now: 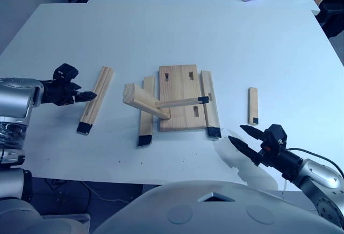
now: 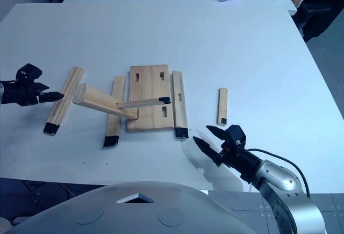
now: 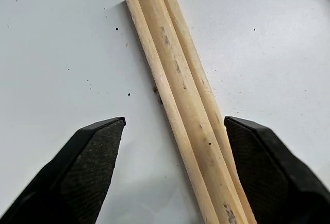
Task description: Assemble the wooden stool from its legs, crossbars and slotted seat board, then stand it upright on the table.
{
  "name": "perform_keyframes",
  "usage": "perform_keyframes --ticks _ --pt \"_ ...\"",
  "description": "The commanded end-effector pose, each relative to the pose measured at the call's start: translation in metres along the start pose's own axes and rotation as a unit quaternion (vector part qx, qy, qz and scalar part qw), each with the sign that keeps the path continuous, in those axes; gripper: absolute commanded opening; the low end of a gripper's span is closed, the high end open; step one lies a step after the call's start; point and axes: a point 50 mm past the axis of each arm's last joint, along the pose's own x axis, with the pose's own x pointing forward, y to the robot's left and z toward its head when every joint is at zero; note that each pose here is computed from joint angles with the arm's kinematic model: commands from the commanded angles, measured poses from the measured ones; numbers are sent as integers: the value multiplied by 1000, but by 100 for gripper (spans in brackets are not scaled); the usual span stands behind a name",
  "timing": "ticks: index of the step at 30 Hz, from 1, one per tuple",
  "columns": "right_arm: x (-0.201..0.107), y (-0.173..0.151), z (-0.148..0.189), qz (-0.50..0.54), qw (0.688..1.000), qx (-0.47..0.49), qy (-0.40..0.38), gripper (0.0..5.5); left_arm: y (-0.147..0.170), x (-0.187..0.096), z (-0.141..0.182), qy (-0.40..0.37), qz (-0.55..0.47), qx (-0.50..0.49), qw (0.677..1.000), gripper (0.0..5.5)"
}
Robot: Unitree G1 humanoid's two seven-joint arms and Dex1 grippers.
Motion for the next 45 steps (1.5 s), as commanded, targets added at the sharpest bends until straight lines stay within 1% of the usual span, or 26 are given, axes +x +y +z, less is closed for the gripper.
perform_keyframes --ticks 1,12,20,28,45 --pt "-2 -2 2 1 1000 -10 5 309 0 3 -5 6 3 3 1000 357" --pt "-3 0 2 3 1000 -8 7 309 -2 5 -12 12 1 8 1000 357" --pt "-2 1 1 -1 1000 -5 5 309 2 4 2 -6 7 22 1000 357" --pt "-3 -1 3 7 1000 -9 8 309 6 6 -12 13 17 45 999 357" --pt "-3 -1 5 14 1000 -14 11 309 -7 13 -36 36 -4 48 998 357"
